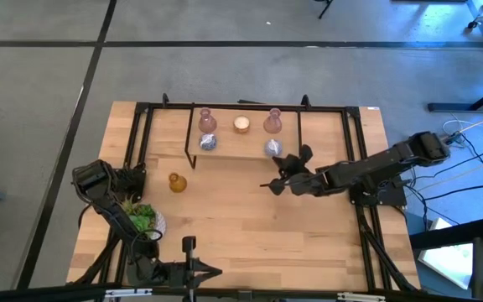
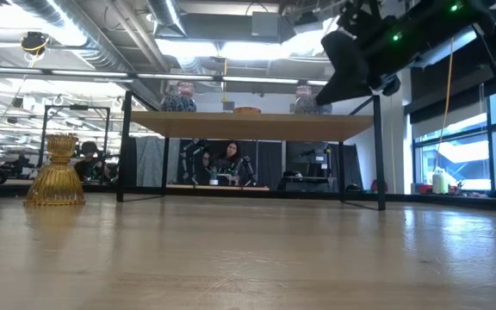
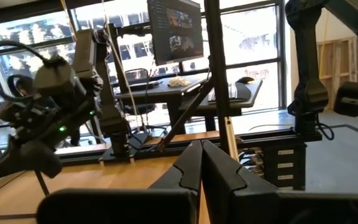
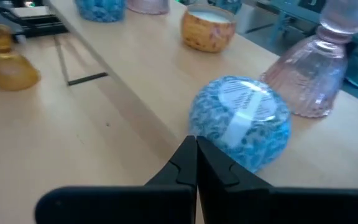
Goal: Pick & Place candle stick holders
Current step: Put the white candle on the shelf, then put the orange glass candle holder on the shelf
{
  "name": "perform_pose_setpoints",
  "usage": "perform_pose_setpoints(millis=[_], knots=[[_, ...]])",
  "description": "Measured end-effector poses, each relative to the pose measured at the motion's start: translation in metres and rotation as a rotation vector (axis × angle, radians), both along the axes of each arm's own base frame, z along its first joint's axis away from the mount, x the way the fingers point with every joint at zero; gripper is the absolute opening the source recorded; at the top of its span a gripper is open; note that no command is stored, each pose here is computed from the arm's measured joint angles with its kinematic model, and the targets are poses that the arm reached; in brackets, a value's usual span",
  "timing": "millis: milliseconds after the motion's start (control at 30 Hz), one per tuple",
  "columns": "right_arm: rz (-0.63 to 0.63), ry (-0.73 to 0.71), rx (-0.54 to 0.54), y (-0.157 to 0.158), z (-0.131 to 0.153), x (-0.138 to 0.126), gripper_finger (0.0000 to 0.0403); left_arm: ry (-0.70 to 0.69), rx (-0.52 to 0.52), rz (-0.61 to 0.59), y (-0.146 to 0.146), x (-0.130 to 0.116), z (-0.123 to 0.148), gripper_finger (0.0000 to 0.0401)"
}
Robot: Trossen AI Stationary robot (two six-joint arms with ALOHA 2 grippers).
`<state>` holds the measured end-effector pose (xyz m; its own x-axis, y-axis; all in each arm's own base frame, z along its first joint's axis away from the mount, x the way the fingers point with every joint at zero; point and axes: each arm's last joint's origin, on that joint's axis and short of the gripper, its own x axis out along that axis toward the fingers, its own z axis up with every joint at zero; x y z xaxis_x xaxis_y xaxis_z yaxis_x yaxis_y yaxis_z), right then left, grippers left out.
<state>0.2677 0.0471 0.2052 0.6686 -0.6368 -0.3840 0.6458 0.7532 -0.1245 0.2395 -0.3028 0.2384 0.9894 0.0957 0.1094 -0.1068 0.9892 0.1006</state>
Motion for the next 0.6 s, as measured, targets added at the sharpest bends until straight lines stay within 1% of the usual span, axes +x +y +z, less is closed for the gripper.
perform_pose_setpoints(millis=[267, 400, 500, 600], knots=[[-0.052, 0.013, -0.006, -0.011, -0.002, 0.001, 0.0, 0.0, -0.002, 0.0, 0.0, 0.0, 0.0, 0.0002], [-0.042, 0.0, -0.002, -0.009, -0.001, 0.001, 0.0, 0.0, -0.002, 0.0, 0.0, 0.0, 0.0, 0.0002], [0.032, -0.055, 0.013, 0.004, 0.005, 0.003, 0.0, 0.0, -0.001, -0.005, -0.001, -0.001, 0.0, 0.0002], [0.175, -0.137, 0.033, 0.023, 0.017, 0.005, 0.0, 0.003, 0.009, 0.0, -0.003, -0.004, 0.0, 0.0002]])
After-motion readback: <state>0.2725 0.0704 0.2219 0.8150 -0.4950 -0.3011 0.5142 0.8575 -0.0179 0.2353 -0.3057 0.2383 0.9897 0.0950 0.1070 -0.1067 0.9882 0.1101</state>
